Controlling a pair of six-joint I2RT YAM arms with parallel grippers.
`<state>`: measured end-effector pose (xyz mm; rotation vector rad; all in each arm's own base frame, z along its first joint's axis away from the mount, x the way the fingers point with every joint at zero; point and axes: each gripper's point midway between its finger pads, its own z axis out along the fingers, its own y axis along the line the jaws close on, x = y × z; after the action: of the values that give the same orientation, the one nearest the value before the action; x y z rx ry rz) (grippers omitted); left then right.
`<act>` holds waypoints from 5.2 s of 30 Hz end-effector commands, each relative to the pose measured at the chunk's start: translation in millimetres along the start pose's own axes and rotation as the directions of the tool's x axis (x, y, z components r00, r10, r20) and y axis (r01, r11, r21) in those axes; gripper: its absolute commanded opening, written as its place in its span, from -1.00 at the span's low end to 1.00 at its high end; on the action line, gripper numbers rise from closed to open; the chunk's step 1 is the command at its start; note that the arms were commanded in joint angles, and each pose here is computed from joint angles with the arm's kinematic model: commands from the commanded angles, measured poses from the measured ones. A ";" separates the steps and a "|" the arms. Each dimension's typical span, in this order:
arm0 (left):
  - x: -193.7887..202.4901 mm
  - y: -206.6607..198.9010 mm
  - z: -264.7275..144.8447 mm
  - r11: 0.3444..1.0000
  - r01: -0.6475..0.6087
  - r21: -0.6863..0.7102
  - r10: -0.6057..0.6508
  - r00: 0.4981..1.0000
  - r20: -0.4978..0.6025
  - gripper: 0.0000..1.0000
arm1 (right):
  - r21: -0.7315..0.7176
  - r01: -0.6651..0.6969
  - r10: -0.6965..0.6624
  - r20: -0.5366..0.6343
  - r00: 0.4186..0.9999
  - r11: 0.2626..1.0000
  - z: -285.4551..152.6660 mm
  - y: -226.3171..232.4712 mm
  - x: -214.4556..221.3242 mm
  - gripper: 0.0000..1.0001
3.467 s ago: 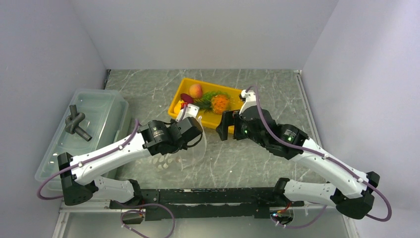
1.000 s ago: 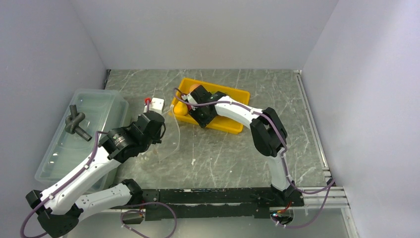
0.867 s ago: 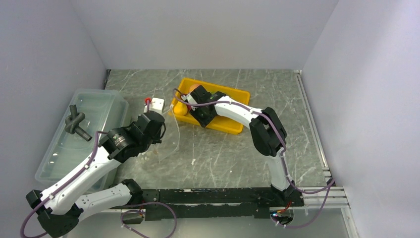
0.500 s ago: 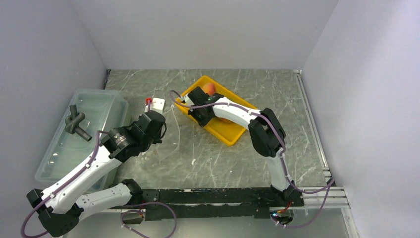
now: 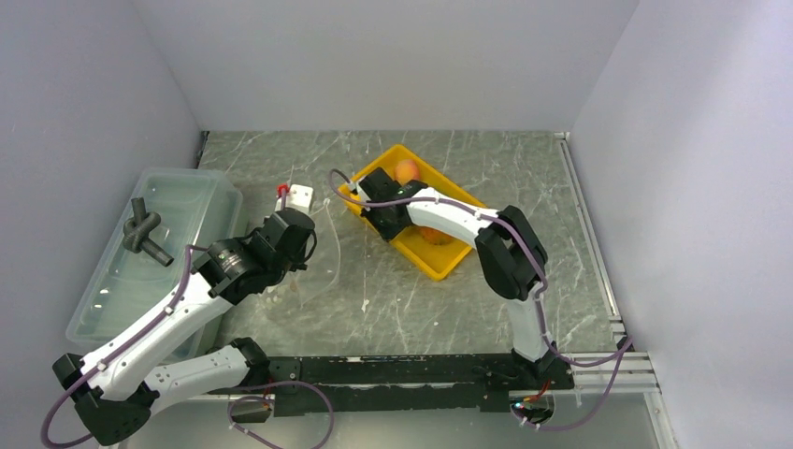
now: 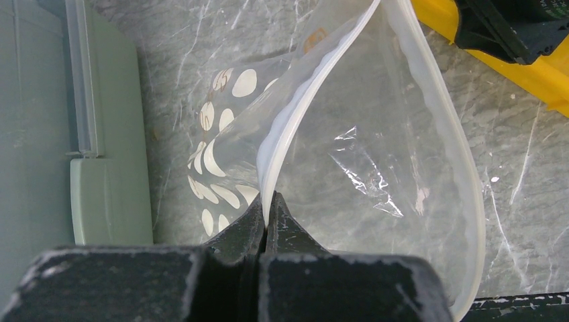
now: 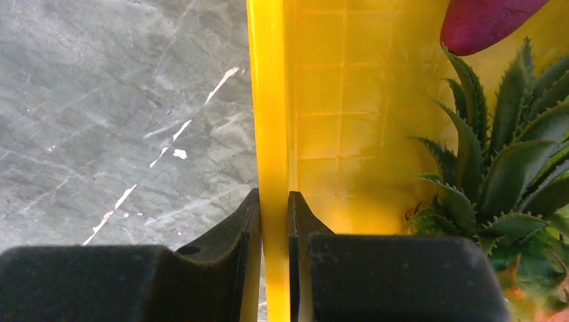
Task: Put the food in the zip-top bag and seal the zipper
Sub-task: Move the bin to the center of the board, then pick up the fake fruit from the bin.
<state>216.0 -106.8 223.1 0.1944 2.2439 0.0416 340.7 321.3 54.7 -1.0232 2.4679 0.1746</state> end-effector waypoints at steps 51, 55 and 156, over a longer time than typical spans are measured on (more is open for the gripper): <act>-1.3 -12.7 3.3 0.999 0.000 0.054 0.001 1.000 -0.007 -1.00 | 0.246 -0.565 0.544 0.155 0.825 0.787 -33.5 -71.0 43.0 -0.37; -0.7 -16.6 5.3 0.998 -0.007 0.067 0.008 1.000 -0.014 -1.00 | 0.237 -0.565 0.539 0.170 0.825 0.790 -41.9 -70.9 38.6 0.09; -3.7 -46.8 6.5 0.972 -0.062 0.224 0.067 0.998 -0.012 -1.00 | 0.223 -0.654 0.583 0.311 0.751 0.723 -140.3 -132.1 95.2 0.06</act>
<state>215.1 -150.9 209.2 0.4167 2.2915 -0.1394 324.4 123.7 110.2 -0.0543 2.5177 -0.0039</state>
